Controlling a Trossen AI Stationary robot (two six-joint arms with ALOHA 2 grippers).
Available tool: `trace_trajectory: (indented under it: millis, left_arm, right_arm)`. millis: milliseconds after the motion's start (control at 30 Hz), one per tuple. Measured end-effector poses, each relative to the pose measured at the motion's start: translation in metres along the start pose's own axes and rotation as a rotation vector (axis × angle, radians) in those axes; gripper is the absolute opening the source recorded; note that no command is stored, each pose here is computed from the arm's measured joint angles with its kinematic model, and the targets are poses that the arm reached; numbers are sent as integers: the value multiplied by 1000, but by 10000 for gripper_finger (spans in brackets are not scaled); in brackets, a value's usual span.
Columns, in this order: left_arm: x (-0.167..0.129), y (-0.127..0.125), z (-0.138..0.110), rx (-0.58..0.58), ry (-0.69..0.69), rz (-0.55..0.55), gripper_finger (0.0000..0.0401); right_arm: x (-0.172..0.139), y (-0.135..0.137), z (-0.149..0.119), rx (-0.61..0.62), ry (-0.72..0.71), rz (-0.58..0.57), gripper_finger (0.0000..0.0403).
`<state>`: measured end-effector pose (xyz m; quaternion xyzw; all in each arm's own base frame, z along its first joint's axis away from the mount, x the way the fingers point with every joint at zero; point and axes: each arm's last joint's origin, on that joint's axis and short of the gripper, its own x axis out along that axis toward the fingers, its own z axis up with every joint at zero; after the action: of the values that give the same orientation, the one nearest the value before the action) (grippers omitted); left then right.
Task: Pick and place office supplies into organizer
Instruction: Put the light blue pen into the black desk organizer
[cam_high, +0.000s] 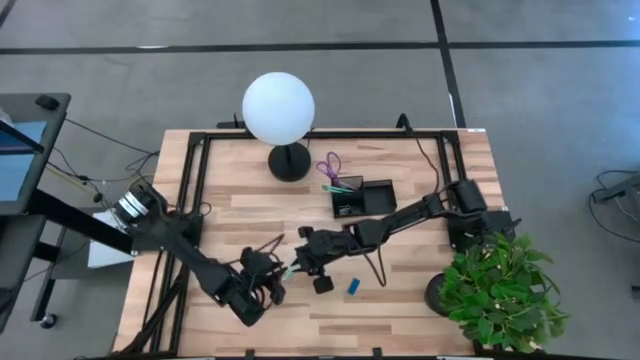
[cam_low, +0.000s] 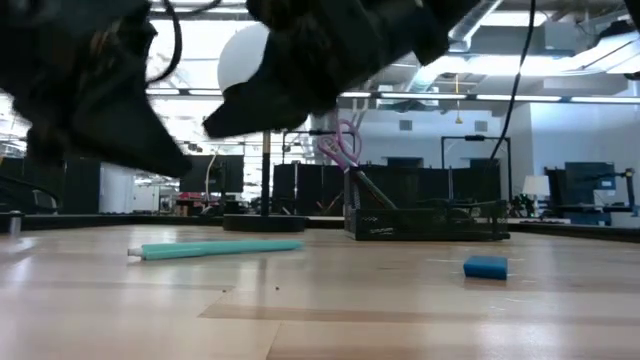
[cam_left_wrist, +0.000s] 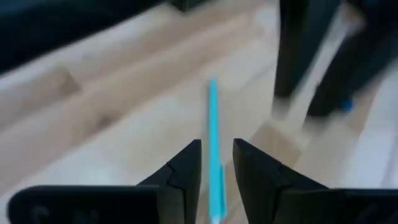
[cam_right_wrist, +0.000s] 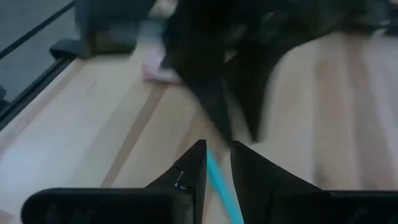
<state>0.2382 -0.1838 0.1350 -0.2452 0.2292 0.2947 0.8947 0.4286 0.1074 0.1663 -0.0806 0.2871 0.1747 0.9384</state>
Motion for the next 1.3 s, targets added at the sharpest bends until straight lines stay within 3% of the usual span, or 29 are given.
trace_trajectory:
  millis: [67, 200, 400, 500, 867, 1167, 1300]
  left_arm:
    - [5, -5, -14, 43, 35, -23, 87]
    - [3, -21, -34, 268, 33, -54, 87]
    - [15, -12, -53, 152, -18, 31, 87]
    - [20, -8, -61, 155, -47, 51, 87]
    - [24, -7, -64, 142, -19, 59, 87]
    - [32, 1, -62, 105, -33, 70, 86]
    - [42, 8, -71, 96, -113, 75, 86]
  right_arm:
    - [-7, -1, 8, 0, -15, -6, 66]
    - [-27, -8, 24, 4, -60, -26, 66]
    - [-55, -23, 41, 43, -104, -67, 66]
    - [-74, -24, 49, 17, -97, -74, 66]
    - [-163, -53, 89, 21, -315, -193, 66]
    - [-202, -55, 103, -10, -410, -234, 66]
    - [-215, -51, 107, -19, -440, -235, 66]
